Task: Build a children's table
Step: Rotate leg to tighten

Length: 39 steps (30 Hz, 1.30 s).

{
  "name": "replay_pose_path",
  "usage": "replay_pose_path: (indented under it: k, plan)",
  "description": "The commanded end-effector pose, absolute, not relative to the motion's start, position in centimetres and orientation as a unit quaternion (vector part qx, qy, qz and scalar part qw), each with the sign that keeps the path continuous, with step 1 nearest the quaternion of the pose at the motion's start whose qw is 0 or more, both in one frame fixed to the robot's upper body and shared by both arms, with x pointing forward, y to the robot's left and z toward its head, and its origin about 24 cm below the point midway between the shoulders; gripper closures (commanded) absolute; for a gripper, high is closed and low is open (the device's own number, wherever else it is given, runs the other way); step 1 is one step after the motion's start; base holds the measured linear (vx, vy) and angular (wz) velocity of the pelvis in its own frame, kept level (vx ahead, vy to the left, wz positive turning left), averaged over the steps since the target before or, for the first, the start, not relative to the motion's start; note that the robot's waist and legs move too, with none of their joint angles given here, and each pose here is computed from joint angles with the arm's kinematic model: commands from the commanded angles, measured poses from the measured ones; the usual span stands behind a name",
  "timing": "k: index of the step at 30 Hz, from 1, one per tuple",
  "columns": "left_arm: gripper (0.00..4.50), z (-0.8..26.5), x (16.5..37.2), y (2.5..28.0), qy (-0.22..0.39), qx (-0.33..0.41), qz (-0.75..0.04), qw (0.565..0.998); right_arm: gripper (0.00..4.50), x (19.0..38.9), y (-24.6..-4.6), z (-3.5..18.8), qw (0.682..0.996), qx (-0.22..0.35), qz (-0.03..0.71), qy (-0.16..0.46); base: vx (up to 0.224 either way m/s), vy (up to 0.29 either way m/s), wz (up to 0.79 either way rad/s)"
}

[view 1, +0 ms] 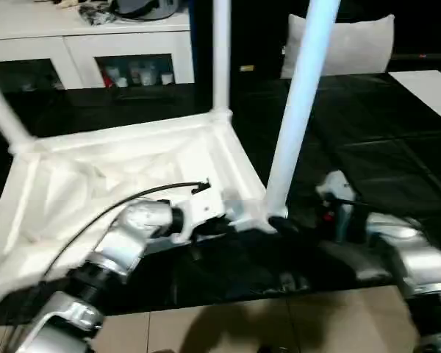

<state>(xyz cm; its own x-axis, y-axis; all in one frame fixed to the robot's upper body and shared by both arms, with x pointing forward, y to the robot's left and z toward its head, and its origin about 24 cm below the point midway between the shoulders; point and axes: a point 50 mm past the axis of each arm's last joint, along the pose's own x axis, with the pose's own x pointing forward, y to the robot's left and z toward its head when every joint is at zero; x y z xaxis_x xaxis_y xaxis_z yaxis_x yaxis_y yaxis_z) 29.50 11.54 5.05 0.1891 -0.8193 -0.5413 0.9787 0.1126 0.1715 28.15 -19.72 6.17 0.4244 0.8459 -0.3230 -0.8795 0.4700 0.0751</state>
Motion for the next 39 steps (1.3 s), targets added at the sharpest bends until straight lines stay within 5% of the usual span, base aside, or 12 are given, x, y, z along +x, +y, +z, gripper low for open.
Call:
replay_pose_path:
  k: [1,12,29,36,39]
  plan:
    - [4.5,5.2,28.9,11.2,0.155,0.277,-0.656,0.684,0.21,27.7,-19.3,6.7,0.819,-0.063,0.551,0.145,0.0,0.0,0.0]
    - [4.5,5.3,28.0,11.8,0.161,0.301,-0.725,0.598,1.01,27.1,-18.7,7.0,0.746,-0.057,0.641,0.17,0.0,0.0,0.0]
    - [4.5,5.3,27.7,11.3,0.153,0.293,-0.739,0.587,2.48,26.4,-17.6,6.3,0.709,-0.034,0.68,0.183,0.0,0.0,0.0]
    - [4.5,5.4,27.7,11.3,0.152,0.254,-0.723,0.624,2.54,26.7,-17.1,5.8,0.753,-0.003,0.633,0.18,0.0,0.0,0.0]
    - [4.5,6.0,28.0,10.1,0.147,0.21,-0.69,0.677,2.54,27.7,-15.8,5.0,0.81,0.0,0.56,0.174,0.0,0.0,0.0]
